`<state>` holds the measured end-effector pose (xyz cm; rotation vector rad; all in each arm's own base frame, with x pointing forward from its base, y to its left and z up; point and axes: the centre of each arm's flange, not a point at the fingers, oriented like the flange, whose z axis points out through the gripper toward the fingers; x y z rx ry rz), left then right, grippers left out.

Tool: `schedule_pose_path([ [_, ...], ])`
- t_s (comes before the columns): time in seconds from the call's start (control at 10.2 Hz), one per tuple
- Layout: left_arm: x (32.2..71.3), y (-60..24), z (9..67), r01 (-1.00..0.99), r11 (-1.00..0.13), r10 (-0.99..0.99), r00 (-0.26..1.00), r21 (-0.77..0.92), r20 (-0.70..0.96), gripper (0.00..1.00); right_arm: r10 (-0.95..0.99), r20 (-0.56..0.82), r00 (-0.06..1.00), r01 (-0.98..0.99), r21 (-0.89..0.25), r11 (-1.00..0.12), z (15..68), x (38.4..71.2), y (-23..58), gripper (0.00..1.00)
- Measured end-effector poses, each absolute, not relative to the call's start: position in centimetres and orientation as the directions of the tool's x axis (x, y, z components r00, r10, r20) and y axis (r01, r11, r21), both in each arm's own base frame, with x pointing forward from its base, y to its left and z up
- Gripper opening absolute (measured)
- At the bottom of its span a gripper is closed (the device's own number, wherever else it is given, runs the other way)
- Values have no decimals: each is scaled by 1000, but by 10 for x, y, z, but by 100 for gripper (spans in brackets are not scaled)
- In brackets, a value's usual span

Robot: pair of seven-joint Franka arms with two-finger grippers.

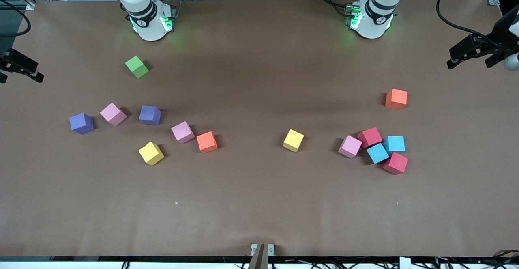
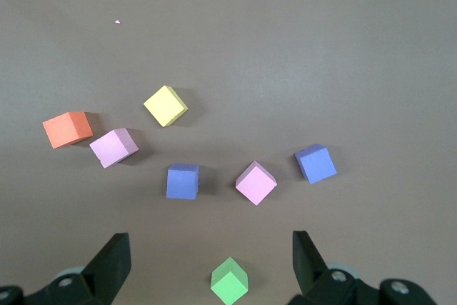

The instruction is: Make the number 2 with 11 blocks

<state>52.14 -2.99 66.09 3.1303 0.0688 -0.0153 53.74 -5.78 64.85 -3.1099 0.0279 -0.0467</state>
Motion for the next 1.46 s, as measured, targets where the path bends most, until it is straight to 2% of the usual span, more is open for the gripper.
schedule_pose_path([
  [0.49, 523, -46, 647, 11, -1000, 11, 999, -2, -53, 100, -18, 28, 999, -17, -32, -999, 648, 537, -57, 100],
  [0.59, 530, -67, 626, -14, -1000, -13, 996, -5, -91, 100, -18, 26, 1000, -17, -32, -999, 647, 538, -57, 100],
  [0.78, 550, -139, 571, 61, -998, 65, 988, -34, -137, 100, -19, 1, 1000, -19, -34, -999, 633, 544, -58, 100],
  [1.17, 576, -275, 450, 392, -918, 396, 913, -65, -100, 100, 1, -145, 989, -11, -82, -997, 519, 598, -50, 100],
  [1.37, 582, -325, 394, 547, -837, 547, 833, -30, -76, 100, 44, -186, 982, 14, -158, -987, 448, 627, -25, 100],
  [1.46, 586, -340, 369, 628, -778, 627, 776, -2, -74, 100, 72, -178, 981, 43, -161, -986, 418, 640, -6, 100],
])
